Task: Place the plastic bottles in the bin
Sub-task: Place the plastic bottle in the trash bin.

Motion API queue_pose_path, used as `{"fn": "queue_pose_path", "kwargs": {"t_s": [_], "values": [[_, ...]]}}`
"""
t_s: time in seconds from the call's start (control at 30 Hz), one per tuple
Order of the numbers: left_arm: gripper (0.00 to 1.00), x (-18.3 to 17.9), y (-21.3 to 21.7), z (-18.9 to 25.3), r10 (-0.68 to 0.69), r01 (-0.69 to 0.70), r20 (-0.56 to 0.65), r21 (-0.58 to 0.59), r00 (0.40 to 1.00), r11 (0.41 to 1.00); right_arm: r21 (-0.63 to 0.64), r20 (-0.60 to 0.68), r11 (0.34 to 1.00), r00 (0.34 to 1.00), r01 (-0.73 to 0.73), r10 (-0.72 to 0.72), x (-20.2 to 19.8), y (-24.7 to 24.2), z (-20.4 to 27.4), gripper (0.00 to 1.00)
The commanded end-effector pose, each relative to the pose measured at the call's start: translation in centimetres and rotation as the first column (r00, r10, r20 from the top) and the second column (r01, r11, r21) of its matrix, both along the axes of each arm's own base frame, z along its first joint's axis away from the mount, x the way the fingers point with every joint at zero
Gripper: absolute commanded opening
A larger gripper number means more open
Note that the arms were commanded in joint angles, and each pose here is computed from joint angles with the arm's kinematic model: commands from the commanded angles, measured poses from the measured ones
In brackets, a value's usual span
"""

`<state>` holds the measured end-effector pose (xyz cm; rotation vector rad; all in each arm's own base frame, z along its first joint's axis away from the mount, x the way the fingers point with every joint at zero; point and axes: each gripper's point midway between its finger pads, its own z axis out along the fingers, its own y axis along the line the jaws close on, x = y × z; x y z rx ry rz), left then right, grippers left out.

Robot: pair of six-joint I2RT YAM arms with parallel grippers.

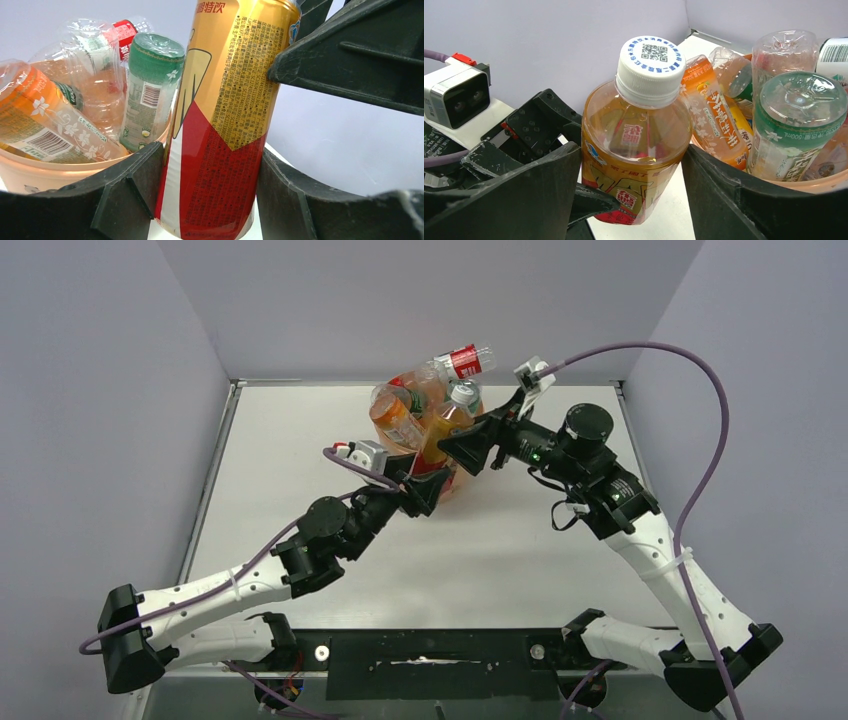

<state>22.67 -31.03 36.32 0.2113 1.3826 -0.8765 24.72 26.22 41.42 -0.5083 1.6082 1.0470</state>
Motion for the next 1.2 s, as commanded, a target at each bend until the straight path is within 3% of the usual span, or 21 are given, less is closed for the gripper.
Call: {"fn": "queue_pose_path", "kwargs": {"t_s": [0.0, 0.1, 0.23, 0.27, 0.5, 0.8, 1.17], "values": [[0.48, -0.6, -0.5, 2.3, -0.047, 0.049, 0.038, -0.044, 0.998, 0.998, 0.027, 0.067, 1.0, 0.998, -0.003, 0.001, 0.3, 0.5, 2.4, 0.66], [0.51, -0.5, -0.6, 2.3, -0.052, 0.053, 0.034, -0.032, 0.998, 0.998, 0.023, 0.064, 1.0, 0.998, 0.015, -0.016, 0.7, 0.5, 2.3, 0.55], [0.78, 0.2, -0.1, 2.3, -0.014, 0.014, -0.004, -0.001, 1.0, 1.0, 0.004, 0.066, 0.996, 0.994, 0.084, -0.084, 1.8, -0.2, 2.5, 0.48], [0.79, 0.4, 0.0, 2.0, -0.011, 0.012, -0.024, 0.026, 1.0, 1.0, -0.002, 0.066, 0.994, 0.992, 0.107, -0.107, 2.2, -0.5, 2.5, 0.47], [0.81, 0.6, 2.8, 2.9, 0.052, -0.047, -0.07, 0.077, 0.996, 0.996, -0.027, 0.096, 0.972, 0.969, 0.232, -0.229, 4.7, -1.4, 3.2, 0.43], [0.82, -0.7, 11.3, 5.2, 0.236, -0.238, -0.108, -0.006, 0.966, 0.971, -0.035, 0.202, 0.951, 0.934, 0.308, -0.296, 7.6, -0.7, 3.6, 0.45], [0.83, -1.4, 12.8, 4.7, 0.241, -0.244, -0.12, -0.011, 0.963, 0.97, -0.24, 0.367, 0.861, 0.863, 0.449, -0.348, 8.9, 3.0, 1.0, 0.49]]}}
